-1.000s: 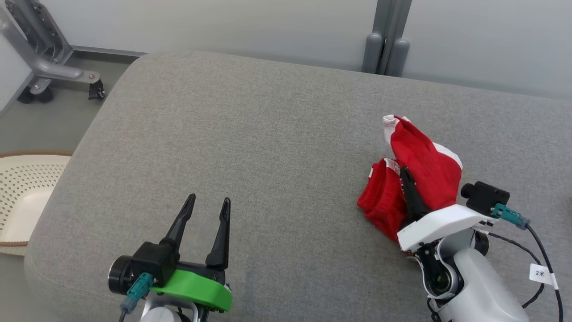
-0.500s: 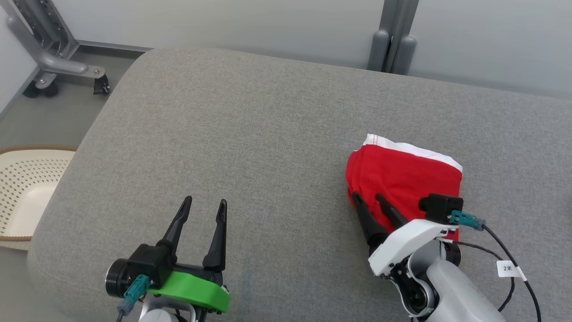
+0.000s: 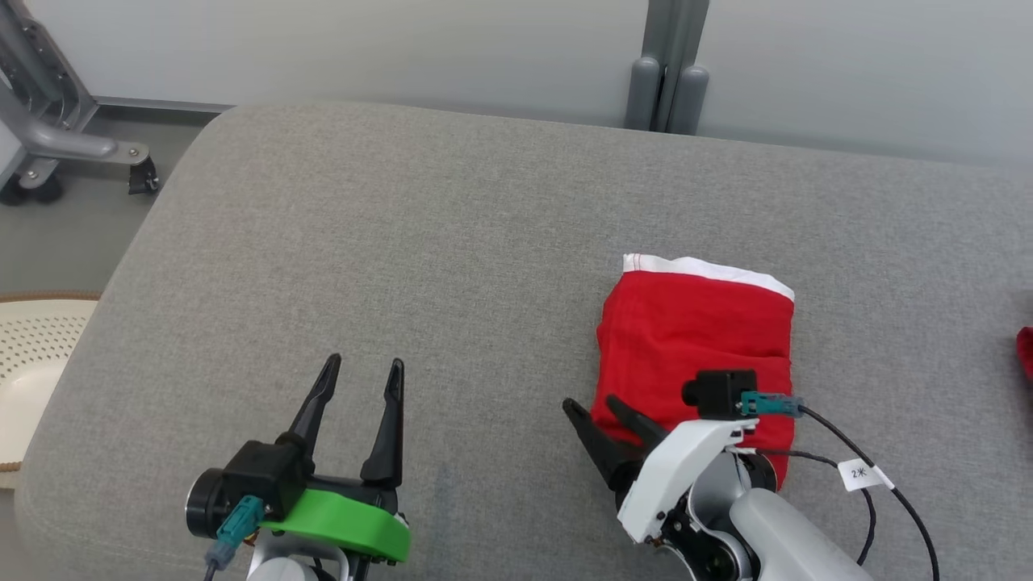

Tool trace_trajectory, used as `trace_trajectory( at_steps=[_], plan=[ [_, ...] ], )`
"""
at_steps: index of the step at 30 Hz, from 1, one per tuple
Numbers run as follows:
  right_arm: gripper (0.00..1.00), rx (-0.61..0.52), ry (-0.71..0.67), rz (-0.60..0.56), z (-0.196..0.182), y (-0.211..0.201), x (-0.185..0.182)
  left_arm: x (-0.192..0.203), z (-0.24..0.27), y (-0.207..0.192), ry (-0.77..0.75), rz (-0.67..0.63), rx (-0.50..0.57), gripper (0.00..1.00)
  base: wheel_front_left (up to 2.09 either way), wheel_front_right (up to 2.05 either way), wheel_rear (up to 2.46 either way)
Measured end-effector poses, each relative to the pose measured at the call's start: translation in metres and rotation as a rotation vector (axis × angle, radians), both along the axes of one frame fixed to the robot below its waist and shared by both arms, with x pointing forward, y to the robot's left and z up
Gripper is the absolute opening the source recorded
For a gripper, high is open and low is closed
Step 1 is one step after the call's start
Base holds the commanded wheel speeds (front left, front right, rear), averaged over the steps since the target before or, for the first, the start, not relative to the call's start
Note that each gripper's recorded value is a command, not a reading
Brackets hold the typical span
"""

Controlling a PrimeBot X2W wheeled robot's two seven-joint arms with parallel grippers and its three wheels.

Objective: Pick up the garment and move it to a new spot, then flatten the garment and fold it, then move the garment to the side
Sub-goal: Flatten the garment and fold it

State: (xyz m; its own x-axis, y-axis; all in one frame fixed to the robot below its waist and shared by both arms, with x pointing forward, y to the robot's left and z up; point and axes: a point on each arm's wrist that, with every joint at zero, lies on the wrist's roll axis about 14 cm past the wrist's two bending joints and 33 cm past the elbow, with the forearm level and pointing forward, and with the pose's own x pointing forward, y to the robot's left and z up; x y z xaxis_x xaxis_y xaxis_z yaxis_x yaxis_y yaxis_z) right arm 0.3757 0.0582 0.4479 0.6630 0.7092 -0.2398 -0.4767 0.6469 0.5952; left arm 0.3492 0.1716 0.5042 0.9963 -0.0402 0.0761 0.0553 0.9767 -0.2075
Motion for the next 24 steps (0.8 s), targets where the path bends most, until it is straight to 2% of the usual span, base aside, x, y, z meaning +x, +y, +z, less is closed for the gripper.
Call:
trace_trajectory(
  at_steps=[3, 5, 12, 16, 24],
  plan=[
    [1.00, -0.033, -0.055, 0.030, 0.009, -0.006, -0.001, 0.003, 0.004, -0.003, -0.013, -0.011, -0.006, 1.00, 0.00, 0.00, 0.00],
    [1.00, -0.054, -0.121, -0.003, 0.018, -0.022, 0.009, 0.006, 0.008, -0.005, -0.028, -0.017, -0.018, 1.00, 0.00, 0.00, 0.00],
    [1.00, -0.152, -0.426, -0.227, 0.066, -0.100, 0.050, 0.016, 0.032, -0.016, -0.100, -0.052, -0.028, 1.00, 0.00, 0.00, 0.00],
    [1.00, -0.274, -0.574, -0.334, 0.080, -0.143, 0.057, 0.025, 0.052, -0.023, -0.161, -0.065, -0.042, 1.00, 0.00, 0.00, 0.00],
    [1.00, -0.373, -0.650, -0.495, 0.083, -0.188, 0.045, 0.038, 0.058, -0.046, -0.181, -0.127, -0.019, 1.00, 0.00, 0.00, 0.00]
  ],
)
